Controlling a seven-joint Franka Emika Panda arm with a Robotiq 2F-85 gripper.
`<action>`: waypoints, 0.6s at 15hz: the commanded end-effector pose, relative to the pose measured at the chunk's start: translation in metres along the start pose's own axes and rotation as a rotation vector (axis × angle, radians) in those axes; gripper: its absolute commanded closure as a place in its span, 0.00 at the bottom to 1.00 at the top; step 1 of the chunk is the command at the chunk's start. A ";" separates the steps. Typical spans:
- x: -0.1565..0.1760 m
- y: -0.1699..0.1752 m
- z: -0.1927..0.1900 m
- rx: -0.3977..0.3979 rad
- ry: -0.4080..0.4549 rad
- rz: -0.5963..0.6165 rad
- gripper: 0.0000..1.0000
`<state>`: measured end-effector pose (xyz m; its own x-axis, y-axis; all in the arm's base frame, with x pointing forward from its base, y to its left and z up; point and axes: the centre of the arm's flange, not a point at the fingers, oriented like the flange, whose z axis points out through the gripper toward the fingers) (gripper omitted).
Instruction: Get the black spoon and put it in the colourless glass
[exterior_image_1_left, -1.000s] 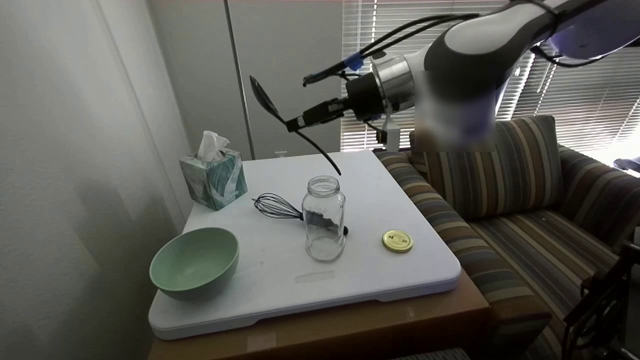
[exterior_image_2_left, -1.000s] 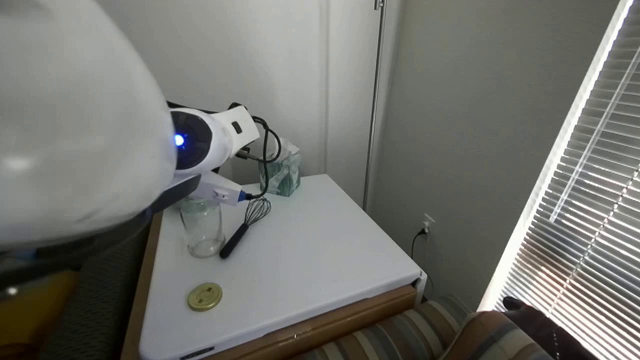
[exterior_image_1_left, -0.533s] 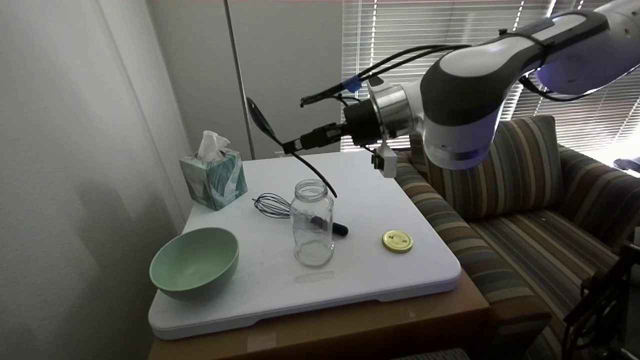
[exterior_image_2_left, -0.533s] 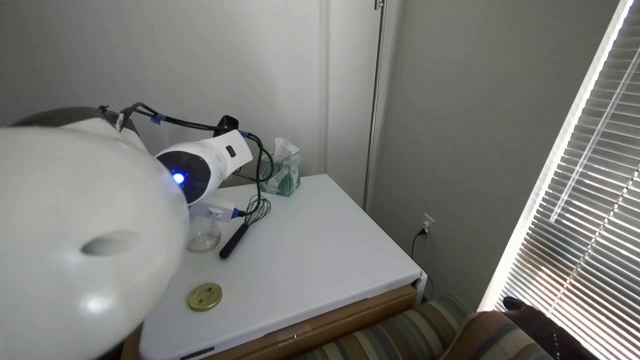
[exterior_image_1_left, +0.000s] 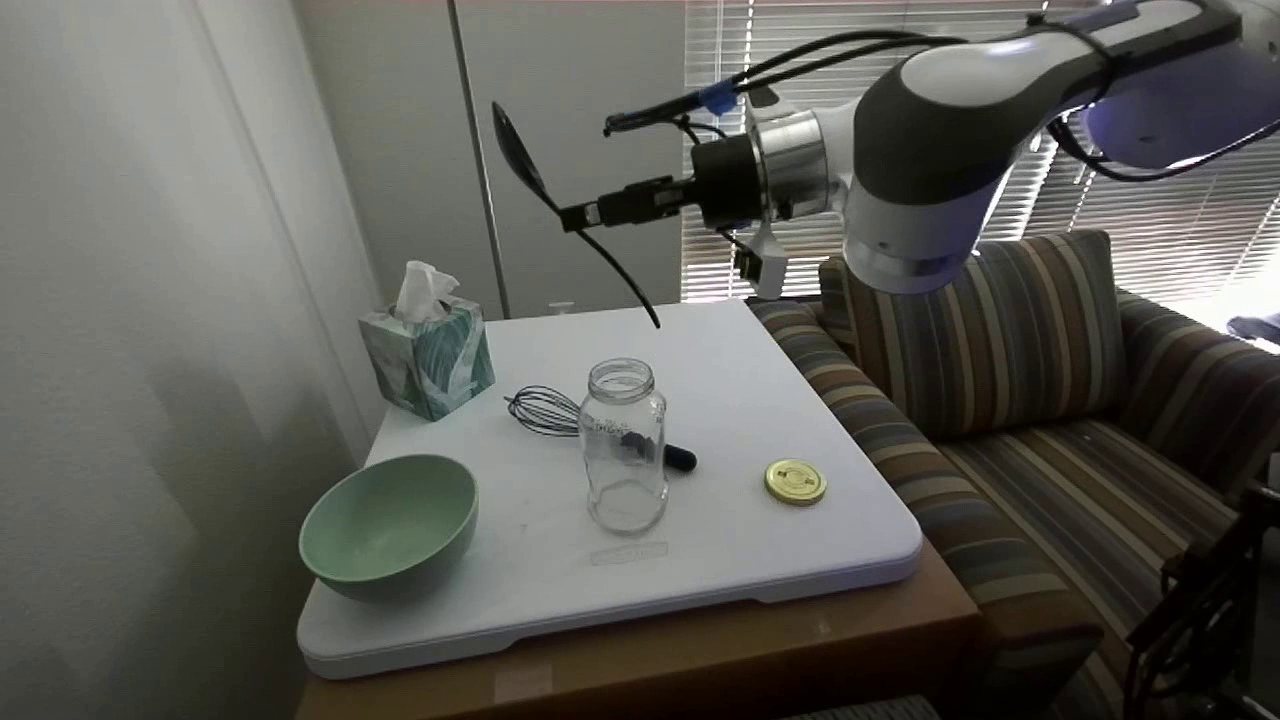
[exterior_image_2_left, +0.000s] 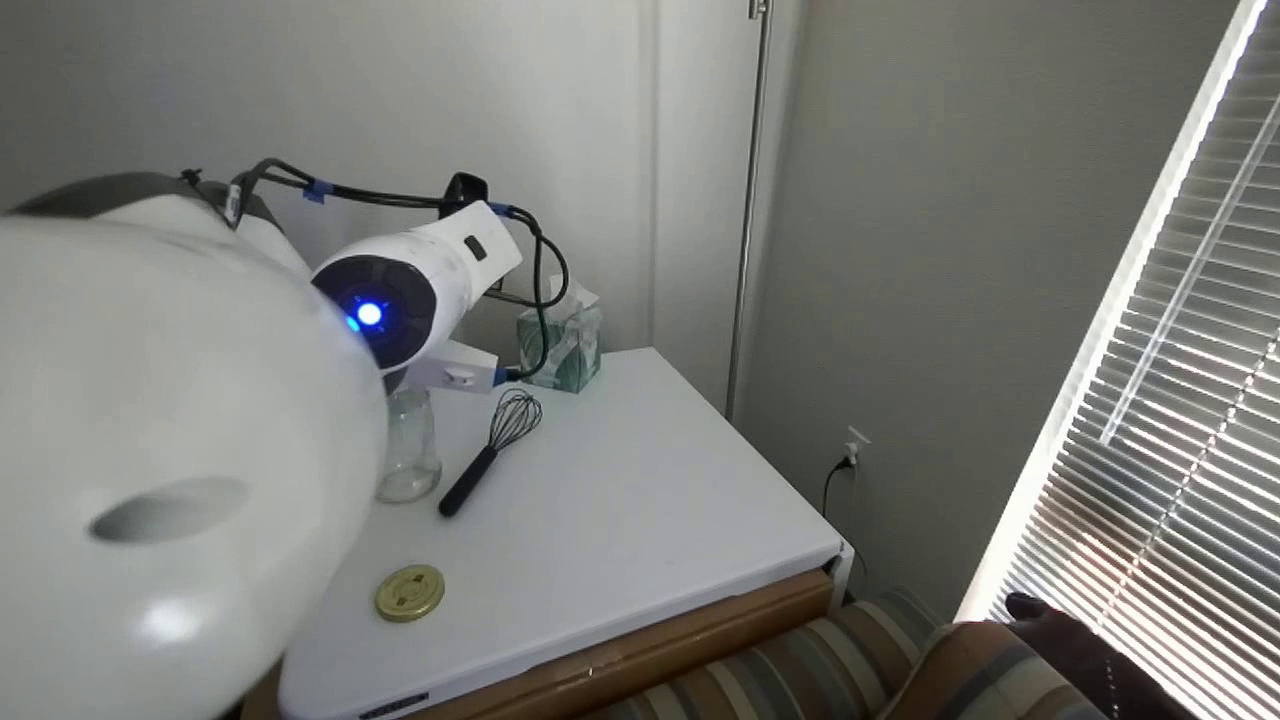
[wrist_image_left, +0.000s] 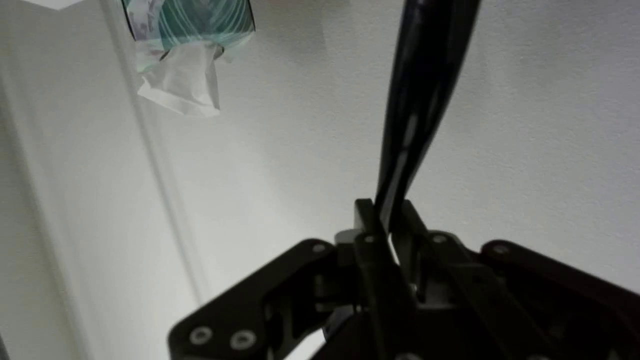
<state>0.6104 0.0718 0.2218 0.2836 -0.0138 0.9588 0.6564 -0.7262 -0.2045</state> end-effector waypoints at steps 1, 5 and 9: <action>0.001 -0.038 -0.007 -0.010 0.045 0.029 0.97; 0.006 -0.046 -0.003 0.029 0.055 0.119 0.97; -0.003 -0.056 0.001 0.053 0.043 0.178 0.97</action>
<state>0.6017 0.0879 0.2462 0.3521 -0.1420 0.9251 0.6470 -0.6773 -0.3502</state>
